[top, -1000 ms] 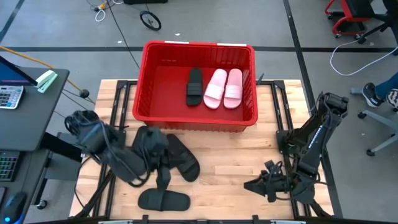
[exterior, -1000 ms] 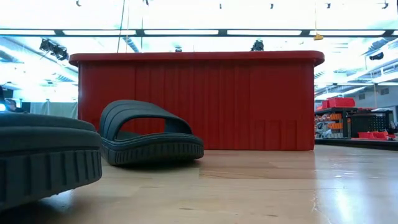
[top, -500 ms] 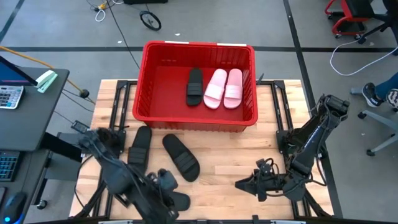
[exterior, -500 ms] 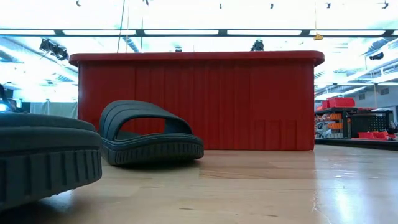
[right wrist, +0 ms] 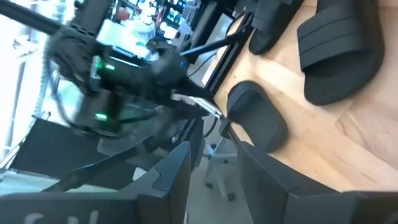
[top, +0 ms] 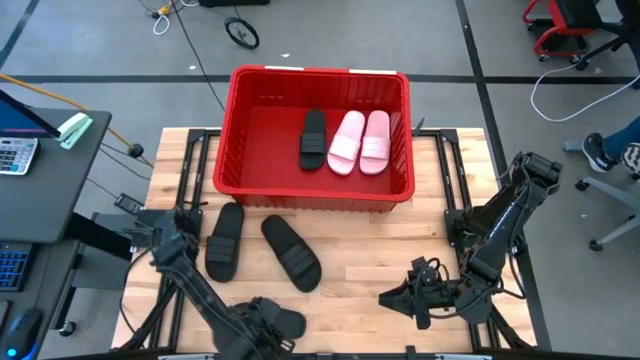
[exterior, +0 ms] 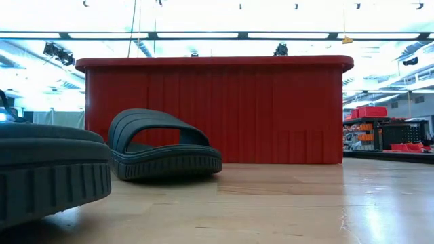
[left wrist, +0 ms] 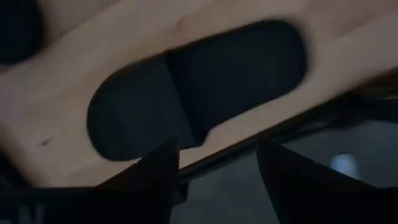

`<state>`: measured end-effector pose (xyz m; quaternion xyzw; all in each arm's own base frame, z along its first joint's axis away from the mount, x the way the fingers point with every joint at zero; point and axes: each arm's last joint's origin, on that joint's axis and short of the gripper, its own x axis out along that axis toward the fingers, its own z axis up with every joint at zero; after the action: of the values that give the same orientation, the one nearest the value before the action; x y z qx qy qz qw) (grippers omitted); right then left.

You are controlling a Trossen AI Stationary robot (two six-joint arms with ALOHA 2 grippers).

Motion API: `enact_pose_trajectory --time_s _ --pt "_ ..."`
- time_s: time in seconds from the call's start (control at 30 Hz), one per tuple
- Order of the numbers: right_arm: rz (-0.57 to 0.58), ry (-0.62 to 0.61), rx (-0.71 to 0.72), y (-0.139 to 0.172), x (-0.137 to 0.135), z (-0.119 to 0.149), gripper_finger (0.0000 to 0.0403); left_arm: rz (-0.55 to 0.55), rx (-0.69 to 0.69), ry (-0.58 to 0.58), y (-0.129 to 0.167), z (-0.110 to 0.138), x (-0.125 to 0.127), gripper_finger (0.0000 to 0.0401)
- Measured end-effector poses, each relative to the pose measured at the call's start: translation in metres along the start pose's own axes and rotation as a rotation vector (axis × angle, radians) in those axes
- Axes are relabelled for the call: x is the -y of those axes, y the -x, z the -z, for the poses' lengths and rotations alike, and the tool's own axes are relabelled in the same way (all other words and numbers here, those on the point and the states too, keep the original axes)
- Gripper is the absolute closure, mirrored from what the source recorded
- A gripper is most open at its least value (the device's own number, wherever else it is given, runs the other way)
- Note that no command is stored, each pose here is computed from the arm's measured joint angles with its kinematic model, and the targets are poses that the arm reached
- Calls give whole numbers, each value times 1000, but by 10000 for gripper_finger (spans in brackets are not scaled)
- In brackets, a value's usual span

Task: Pick and place slides into bin
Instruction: Put the black slide into the red bin

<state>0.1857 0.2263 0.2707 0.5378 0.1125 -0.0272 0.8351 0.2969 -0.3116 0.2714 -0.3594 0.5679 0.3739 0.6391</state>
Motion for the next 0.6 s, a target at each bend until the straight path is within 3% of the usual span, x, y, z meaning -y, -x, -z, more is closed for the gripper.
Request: enact_pose_trajectory --time_s 0.27,0.6 --pt "-15 51 -78 0 0 2 264 -195 -112 -1 -58 1 18 199" --pt "-20 49 -102 0 -1 3 264 -286 -142 49 -93 -13 29 206"
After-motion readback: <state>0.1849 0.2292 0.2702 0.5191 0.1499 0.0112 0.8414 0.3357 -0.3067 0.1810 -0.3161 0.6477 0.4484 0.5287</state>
